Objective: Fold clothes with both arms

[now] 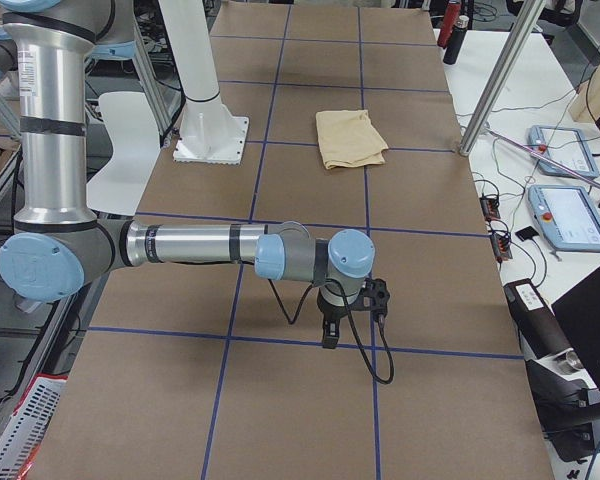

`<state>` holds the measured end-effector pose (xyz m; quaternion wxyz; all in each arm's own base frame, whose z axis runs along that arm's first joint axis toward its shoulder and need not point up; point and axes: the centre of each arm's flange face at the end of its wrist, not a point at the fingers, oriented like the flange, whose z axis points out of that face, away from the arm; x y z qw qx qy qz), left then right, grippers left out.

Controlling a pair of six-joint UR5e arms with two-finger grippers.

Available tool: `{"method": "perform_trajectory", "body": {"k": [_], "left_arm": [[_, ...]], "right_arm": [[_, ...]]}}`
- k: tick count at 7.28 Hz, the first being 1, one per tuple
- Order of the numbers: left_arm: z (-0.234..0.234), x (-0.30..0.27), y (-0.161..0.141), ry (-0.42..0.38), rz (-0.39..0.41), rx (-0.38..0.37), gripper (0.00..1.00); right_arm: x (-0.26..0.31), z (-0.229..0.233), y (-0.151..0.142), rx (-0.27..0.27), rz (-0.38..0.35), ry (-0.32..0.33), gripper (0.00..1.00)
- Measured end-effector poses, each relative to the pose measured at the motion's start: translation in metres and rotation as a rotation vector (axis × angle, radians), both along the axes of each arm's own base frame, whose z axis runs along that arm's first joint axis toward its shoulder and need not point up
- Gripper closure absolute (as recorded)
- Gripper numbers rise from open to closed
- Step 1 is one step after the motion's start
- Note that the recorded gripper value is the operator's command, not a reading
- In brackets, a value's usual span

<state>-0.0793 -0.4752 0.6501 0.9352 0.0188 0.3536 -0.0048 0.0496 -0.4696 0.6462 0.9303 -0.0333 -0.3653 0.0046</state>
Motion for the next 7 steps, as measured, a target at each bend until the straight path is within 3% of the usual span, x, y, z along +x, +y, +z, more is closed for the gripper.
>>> {"method": "perform_trajectory", "body": {"k": [7], "left_arm": [[0.0082, 0.0047, -0.0014, 0.003, 0.004, 0.008, 0.01]], "right_arm": [[0.0005, -0.0013, -0.0006, 0.005, 0.000, 0.000, 0.00]]}}
